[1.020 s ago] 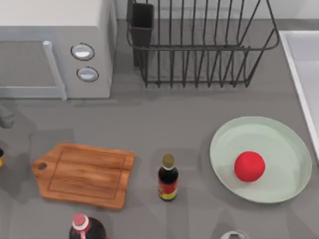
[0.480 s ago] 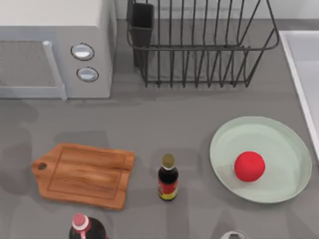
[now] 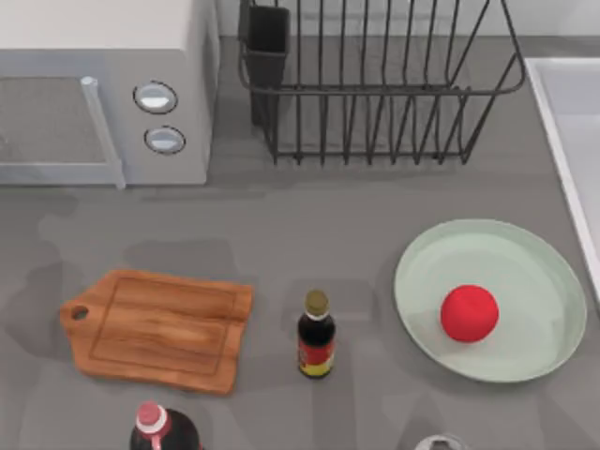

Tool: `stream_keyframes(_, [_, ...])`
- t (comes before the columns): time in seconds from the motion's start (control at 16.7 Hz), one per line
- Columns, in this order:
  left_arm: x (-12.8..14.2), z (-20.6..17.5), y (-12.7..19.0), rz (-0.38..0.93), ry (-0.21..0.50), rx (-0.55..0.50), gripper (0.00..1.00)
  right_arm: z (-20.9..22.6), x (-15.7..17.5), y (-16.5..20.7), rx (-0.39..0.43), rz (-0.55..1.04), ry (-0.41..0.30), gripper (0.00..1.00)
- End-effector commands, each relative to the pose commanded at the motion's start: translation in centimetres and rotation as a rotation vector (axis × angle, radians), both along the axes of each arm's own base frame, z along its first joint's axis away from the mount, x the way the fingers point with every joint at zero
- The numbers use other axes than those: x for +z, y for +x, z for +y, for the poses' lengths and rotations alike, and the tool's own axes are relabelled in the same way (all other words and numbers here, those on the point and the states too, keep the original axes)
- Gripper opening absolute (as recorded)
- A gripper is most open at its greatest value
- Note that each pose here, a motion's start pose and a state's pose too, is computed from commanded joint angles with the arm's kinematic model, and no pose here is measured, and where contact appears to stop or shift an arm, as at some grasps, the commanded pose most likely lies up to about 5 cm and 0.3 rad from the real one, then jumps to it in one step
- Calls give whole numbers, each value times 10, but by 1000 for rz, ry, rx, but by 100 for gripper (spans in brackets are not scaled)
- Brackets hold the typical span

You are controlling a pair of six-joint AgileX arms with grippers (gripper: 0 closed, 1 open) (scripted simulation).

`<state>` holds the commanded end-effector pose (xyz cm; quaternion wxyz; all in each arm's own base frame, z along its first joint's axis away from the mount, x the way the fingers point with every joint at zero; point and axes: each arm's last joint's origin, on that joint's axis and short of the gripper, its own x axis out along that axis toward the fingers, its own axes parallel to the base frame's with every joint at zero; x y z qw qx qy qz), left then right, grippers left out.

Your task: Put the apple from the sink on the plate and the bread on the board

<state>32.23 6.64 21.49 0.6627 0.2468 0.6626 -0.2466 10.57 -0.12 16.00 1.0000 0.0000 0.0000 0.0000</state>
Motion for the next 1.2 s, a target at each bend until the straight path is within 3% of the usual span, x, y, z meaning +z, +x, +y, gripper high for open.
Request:
stream_keyframes(0.3, [-2,-3,-2,5,8,49,0,0,0,0,0,0,0,100])
stream_keyframes(0.54, [-7,-18,-6,12,37,226,0,0,0,0,0,0,0,100])
stream_keyframes(0.84, [-18,-50,-10,5,78,599,0,0,0,0,0,0,0,100])
stream_keyframes(1.2, [-30,-96,-16,-33,94,1155,0,0,0,0,0,0,0,100])
